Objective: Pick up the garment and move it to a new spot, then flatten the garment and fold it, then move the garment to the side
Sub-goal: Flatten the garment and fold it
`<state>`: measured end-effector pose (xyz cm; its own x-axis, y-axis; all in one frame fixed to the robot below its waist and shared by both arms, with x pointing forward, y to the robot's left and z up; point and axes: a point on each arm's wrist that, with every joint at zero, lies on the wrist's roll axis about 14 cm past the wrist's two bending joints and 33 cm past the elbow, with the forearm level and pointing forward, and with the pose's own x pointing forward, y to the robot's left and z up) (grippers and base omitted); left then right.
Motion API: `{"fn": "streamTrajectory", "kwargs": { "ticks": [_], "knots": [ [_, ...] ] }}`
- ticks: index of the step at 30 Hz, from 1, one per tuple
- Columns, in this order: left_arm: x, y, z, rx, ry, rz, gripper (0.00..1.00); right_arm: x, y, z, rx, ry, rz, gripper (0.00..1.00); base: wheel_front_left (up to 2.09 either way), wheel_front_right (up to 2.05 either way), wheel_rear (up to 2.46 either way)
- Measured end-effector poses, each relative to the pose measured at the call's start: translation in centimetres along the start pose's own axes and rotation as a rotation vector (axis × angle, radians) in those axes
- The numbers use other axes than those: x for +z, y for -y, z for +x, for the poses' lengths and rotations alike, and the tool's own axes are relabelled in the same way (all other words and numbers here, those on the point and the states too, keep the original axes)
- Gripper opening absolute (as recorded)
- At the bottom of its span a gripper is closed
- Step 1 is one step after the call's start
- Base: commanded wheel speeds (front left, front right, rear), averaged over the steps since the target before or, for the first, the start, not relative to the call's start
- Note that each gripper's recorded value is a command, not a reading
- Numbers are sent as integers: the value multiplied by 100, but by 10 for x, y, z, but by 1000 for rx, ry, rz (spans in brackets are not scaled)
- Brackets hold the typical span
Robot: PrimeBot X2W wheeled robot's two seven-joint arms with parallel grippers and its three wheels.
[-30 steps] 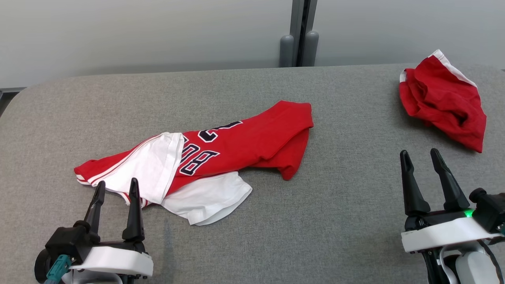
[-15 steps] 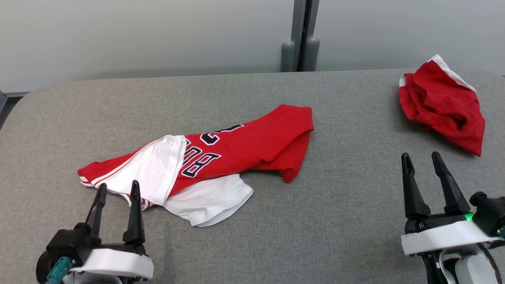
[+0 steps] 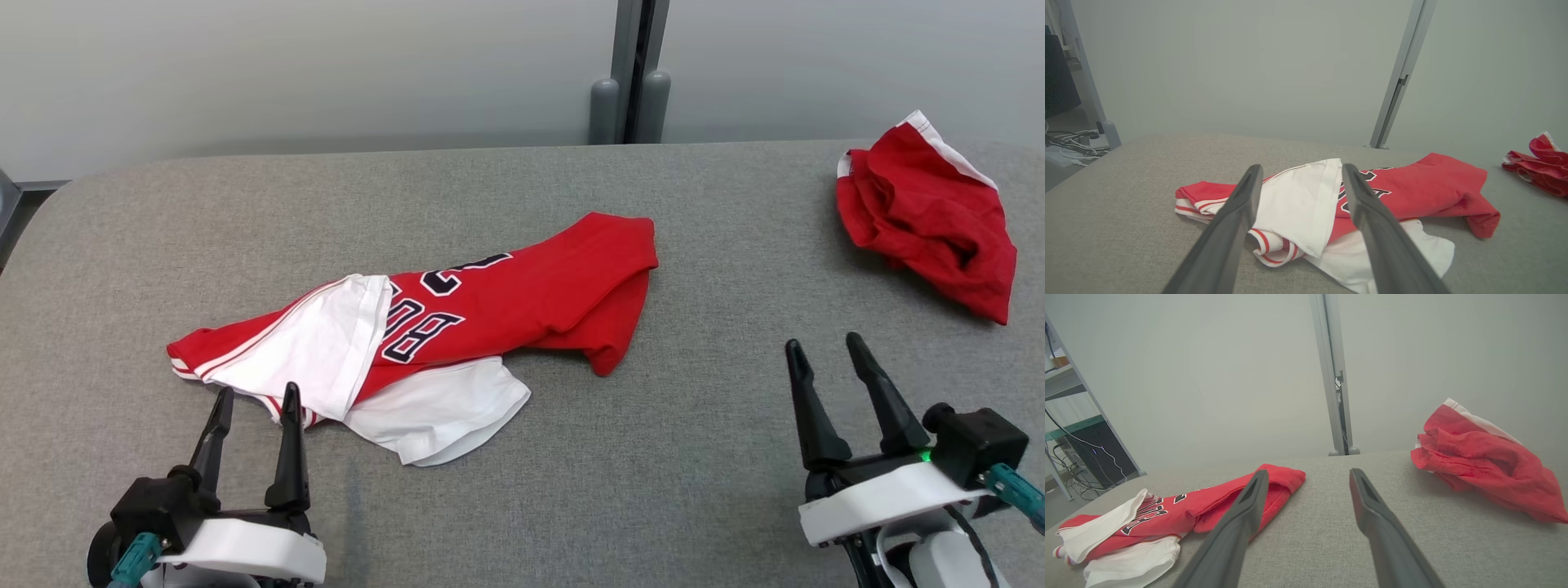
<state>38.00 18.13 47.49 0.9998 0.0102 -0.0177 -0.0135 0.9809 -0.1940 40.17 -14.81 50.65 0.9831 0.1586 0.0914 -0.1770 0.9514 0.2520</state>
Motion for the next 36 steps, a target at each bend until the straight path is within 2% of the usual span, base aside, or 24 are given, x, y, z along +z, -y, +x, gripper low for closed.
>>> {"fn": "streamTrajectory", "kwargs": {
  "ticks": [11,22,28,33,34,35,36],
  "knots": [
    [-3,8,-1,-25,-9,-17,100,-30,-42,29,209,-147,-74,100,0,0,0],
    [-10,1,-8,-4,-34,-36,100,-87,-82,49,365,-371,-106,100,0,0,0],
    [-11,-13,-11,41,-37,-42,100,-124,-88,55,393,-505,-139,100,0,0,0],
    [-11,-26,-17,84,-38,-53,100,-142,-92,62,385,-560,-149,100,0,0,0],
    [-10,-27,-18,88,-36,-54,100,-145,-92,61,385,-570,-154,84,0,0,0],
    [-10,-27,-18,91,-34,-54,100,-146,-92,61,382,-573,-155,45,0,0,0],
    [-9,-28,-19,93,-33,-55,100,-147,-91,61,378,-577,-159,32,0,0,0]
  ]
}}
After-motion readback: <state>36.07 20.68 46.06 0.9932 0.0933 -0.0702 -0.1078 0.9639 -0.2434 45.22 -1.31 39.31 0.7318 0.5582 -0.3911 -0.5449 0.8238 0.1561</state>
